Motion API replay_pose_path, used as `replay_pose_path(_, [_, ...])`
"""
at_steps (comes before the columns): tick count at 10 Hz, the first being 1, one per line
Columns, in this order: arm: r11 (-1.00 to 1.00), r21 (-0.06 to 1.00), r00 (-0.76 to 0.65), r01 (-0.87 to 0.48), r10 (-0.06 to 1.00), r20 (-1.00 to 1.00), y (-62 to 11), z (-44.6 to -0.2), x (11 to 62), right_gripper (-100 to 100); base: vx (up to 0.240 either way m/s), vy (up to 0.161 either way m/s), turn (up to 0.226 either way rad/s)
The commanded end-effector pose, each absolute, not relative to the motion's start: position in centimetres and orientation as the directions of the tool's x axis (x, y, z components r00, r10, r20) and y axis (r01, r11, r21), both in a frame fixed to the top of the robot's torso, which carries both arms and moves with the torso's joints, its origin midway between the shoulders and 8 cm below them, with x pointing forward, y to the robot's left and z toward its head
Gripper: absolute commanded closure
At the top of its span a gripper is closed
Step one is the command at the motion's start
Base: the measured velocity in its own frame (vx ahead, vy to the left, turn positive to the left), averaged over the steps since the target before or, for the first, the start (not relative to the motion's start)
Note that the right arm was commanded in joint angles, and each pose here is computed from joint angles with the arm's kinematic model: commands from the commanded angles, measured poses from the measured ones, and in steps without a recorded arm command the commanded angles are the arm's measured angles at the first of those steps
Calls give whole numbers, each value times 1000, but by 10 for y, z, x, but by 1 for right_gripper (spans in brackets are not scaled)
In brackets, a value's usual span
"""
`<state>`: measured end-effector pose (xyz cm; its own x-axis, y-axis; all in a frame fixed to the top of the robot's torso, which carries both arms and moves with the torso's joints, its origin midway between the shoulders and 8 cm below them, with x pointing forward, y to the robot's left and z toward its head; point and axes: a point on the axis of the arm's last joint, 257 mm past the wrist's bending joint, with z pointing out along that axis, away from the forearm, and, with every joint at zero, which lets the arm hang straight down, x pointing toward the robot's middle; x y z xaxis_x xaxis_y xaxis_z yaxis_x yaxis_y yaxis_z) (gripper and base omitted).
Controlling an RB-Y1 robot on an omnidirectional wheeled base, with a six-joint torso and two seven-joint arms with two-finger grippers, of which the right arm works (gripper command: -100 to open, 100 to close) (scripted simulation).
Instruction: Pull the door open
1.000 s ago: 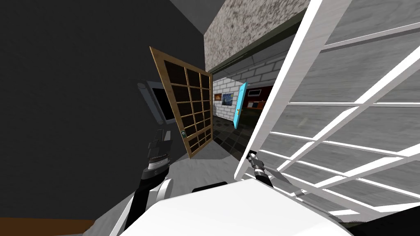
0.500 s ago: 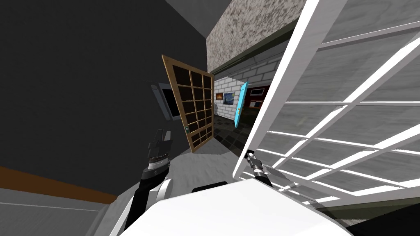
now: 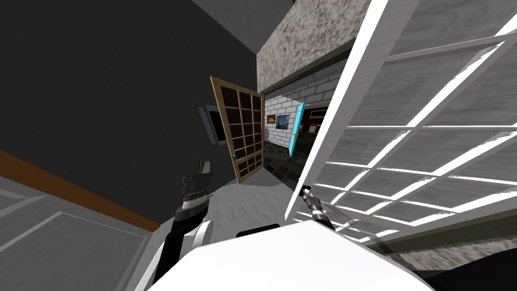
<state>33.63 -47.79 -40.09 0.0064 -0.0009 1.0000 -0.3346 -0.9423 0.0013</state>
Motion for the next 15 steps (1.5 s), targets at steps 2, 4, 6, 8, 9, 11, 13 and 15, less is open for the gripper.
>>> replay_pose_path(2, [-960,3,4,-281,2,1000,-466,-399,332,100,-239,-17,70])
replay_pose_path(4, [-969,2,1,-246,2,1000,-458,-399,330,100,-196,7,38])
replay_pose_path(6, [-977,1,0,-214,1,1000,-451,-398,328,100,-201,-16,44])
replay_pose_path(8, [-981,1,9,-195,-1,1000,-444,-401,324,100,-103,-14,27])
replay_pose_path(9, [-984,2,7,-178,1,1000,-441,-401,323,100,-199,-49,57])
replay_pose_path(11, [-990,3,4,-138,2,1000,-432,-400,318,100,-223,-39,53])
replay_pose_path(13, [-995,2,2,-97,2,1000,-422,-399,314,100,-179,-33,27])
replay_pose_path(15, [-998,1,0,-63,1,1000,-415,-398,309,100,-190,-38,36])
